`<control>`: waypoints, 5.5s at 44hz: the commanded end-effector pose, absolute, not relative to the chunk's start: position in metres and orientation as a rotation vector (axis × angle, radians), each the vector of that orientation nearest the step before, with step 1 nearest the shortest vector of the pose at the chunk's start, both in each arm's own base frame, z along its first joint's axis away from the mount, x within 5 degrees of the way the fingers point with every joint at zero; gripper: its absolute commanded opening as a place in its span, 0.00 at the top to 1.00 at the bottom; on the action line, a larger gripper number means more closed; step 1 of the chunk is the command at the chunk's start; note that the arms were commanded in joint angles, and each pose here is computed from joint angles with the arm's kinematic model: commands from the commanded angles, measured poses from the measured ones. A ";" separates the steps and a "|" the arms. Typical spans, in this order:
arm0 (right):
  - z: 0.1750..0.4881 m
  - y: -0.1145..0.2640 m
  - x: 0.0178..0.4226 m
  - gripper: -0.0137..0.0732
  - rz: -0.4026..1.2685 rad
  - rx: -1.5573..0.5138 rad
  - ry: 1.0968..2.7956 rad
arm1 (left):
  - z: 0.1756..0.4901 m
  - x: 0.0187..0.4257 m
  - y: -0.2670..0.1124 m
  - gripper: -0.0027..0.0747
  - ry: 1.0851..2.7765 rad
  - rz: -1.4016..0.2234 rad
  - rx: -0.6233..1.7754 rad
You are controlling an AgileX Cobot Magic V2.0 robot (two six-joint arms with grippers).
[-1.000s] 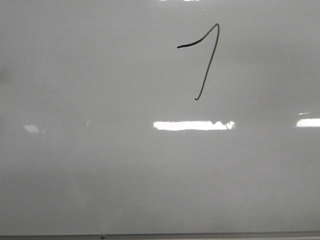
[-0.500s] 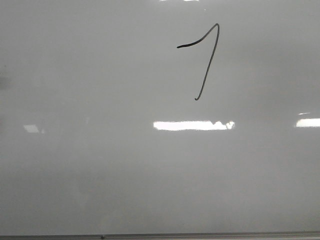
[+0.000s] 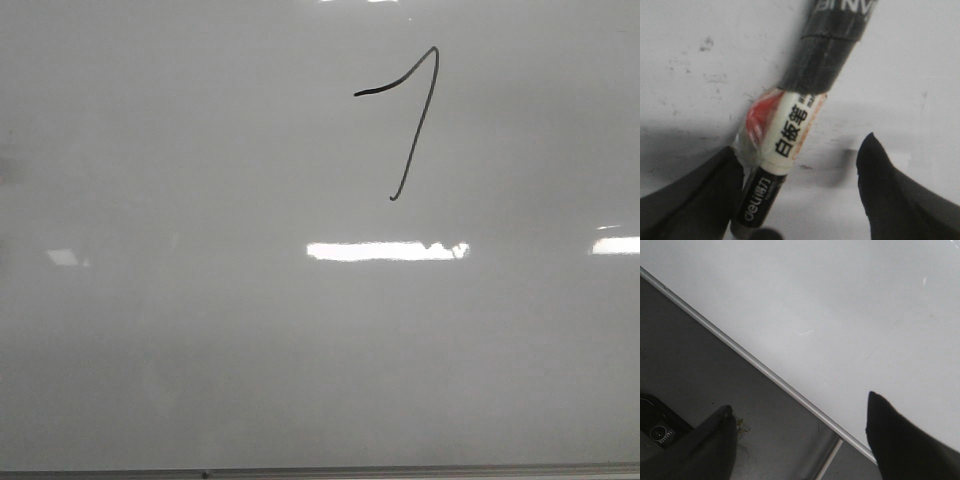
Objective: Write number 7 on whiteboard
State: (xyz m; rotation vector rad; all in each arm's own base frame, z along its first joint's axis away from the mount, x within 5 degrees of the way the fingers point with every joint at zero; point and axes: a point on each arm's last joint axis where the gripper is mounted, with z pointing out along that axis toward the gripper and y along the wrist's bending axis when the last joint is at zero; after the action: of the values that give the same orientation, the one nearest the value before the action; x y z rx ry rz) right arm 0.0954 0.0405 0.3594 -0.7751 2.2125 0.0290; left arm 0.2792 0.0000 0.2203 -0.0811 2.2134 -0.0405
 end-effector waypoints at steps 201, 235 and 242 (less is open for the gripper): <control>0.380 -0.004 0.012 0.92 0.155 -0.452 2.027 | 0.214 0.055 -0.002 0.99 1.406 0.019 0.055; 0.311 -0.002 0.027 0.92 -0.056 -0.137 1.530 | 0.214 0.055 -0.002 0.99 1.406 0.019 0.055; 0.271 0.000 0.041 0.92 -0.092 -0.111 1.439 | 0.214 0.055 -0.002 0.99 1.406 0.019 0.055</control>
State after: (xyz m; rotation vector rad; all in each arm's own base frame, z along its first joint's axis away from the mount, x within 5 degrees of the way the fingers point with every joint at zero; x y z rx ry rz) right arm 0.0368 -0.0016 0.2674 -0.1118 1.6125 -0.0671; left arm 0.0558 -0.0016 0.2115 0.0618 1.4817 0.0207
